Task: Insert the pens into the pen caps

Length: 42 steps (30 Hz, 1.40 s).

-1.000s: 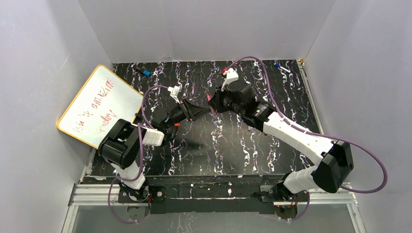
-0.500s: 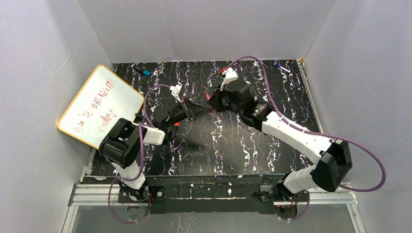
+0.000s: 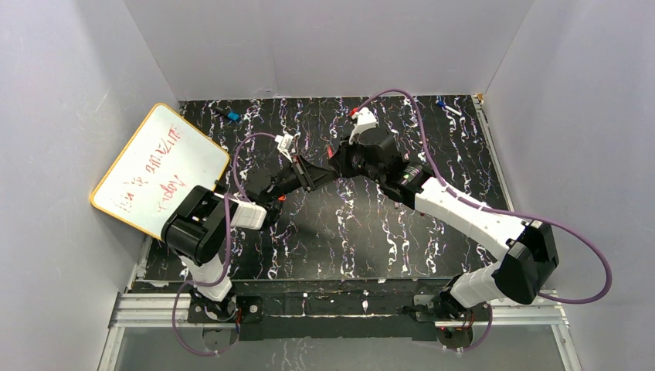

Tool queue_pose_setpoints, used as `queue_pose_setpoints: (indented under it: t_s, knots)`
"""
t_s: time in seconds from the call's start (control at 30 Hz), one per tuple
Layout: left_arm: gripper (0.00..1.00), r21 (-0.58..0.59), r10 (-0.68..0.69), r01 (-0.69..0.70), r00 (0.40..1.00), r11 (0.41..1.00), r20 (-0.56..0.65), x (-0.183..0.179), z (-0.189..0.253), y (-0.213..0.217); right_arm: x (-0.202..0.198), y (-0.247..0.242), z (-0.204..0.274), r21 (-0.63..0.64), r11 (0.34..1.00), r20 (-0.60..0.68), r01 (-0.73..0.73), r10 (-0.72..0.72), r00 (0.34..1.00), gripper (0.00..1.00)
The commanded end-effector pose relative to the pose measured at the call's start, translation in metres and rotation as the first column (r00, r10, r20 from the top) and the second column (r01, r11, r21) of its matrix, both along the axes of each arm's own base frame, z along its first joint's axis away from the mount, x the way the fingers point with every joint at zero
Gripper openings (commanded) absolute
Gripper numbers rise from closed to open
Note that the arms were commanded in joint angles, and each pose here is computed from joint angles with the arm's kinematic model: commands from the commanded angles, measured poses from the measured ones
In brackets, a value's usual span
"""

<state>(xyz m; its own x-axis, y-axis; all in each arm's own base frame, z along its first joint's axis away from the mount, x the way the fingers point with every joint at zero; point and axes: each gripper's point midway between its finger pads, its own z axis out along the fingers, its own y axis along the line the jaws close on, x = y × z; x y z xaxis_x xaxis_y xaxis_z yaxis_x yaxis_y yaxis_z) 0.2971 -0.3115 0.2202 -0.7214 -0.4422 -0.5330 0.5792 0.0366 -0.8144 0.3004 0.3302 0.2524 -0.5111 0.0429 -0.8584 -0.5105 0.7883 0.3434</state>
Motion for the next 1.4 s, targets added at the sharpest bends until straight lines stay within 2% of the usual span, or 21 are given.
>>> queue_pose_setpoints:
  t_s: [0.0,0.23,0.37,0.43,0.47,0.5,0.6,0.67,0.8,0.87,0.9,0.97,1.03,1.13,1.2,1.37]
  knots:
    - [0.24,-0.108,0.037,-0.013,0.975,0.994,0.218,-0.003,0.046,0.002,0.001,0.009,0.028,0.078,0.997,0.05,-0.007,0.003,0.999,0.06]
    - [0.01,-0.109,0.035,-0.01,0.972,0.994,0.231,-0.003,0.048,0.001,0.002,0.009,0.026,0.073,0.997,0.05,-0.004,0.0,0.999,0.06]
    - [0.0,-0.096,0.013,0.009,0.974,0.995,0.225,-0.007,0.044,0.0,0.004,0.007,0.028,0.068,0.998,0.056,0.008,-0.012,0.998,0.09]
    - [0.0,-0.078,0.003,0.014,0.978,0.997,0.208,-0.008,0.036,0.0,0.006,0.005,0.033,0.059,0.998,0.069,0.017,-0.021,0.997,0.22]
    - [0.0,-0.064,0.002,0.01,0.981,0.998,0.196,-0.008,0.03,0.0,0.008,0.001,0.037,0.053,0.998,0.077,0.036,-0.04,0.996,0.34]
    - [0.0,-0.047,0.004,0.005,0.982,0.999,0.187,-0.007,0.024,-0.001,0.01,-0.003,0.042,0.053,0.997,0.09,0.061,-0.066,0.994,0.55]
    - [0.0,0.005,0.009,-0.01,0.988,1.0,0.157,-0.006,0.005,0.0,0.021,-0.034,0.056,0.039,0.979,0.157,0.2,-0.204,0.966,0.87]
    - [0.0,0.042,0.001,-0.007,0.99,0.999,0.143,-0.006,-0.005,-0.001,0.024,-0.064,0.063,0.039,0.951,0.188,0.305,-0.307,0.933,0.93]
    - [0.0,0.235,0.007,-0.038,0.991,0.971,0.131,-0.005,-0.035,0.003,0.024,-0.126,0.056,0.031,0.893,0.154,0.448,-0.448,0.881,0.92]
    - [0.0,0.391,0.03,-0.085,0.989,0.916,0.144,0.0,-0.053,0.012,0.023,-0.147,0.031,-0.024,0.878,0.061,0.478,-0.476,0.877,0.89]
    - [0.0,0.488,0.042,-0.108,0.989,0.866,0.143,0.001,-0.064,0.019,0.022,-0.155,0.015,-0.061,0.876,-0.001,0.479,-0.48,0.877,0.88]
    - [0.0,0.661,0.041,-0.178,0.975,0.729,0.217,0.008,-0.075,0.037,0.022,-0.168,-0.027,-0.16,0.876,-0.134,0.455,-0.476,0.869,0.83]
    - [0.0,0.758,0.064,-0.224,0.97,0.613,0.235,0.012,-0.081,0.058,0.019,-0.175,-0.074,-0.266,0.88,-0.26,0.394,-0.459,0.849,0.79]
    - [0.0,0.826,0.115,-0.281,0.959,0.488,0.258,0.015,-0.086,0.084,0.013,-0.172,-0.113,-0.343,0.891,-0.361,0.297,-0.417,0.834,0.72]
    - [0.0,0.842,0.135,-0.302,0.953,0.446,0.271,0.016,-0.087,0.094,0.012,-0.171,-0.13,-0.383,0.888,-0.4,0.256,-0.409,0.82,0.67]
    - [0.0,0.857,0.145,-0.3,0.954,0.418,0.263,0.012,-0.094,0.101,0.015,-0.176,-0.15,-0.462,0.857,-0.42,0.23,-0.44,0.794,0.55]
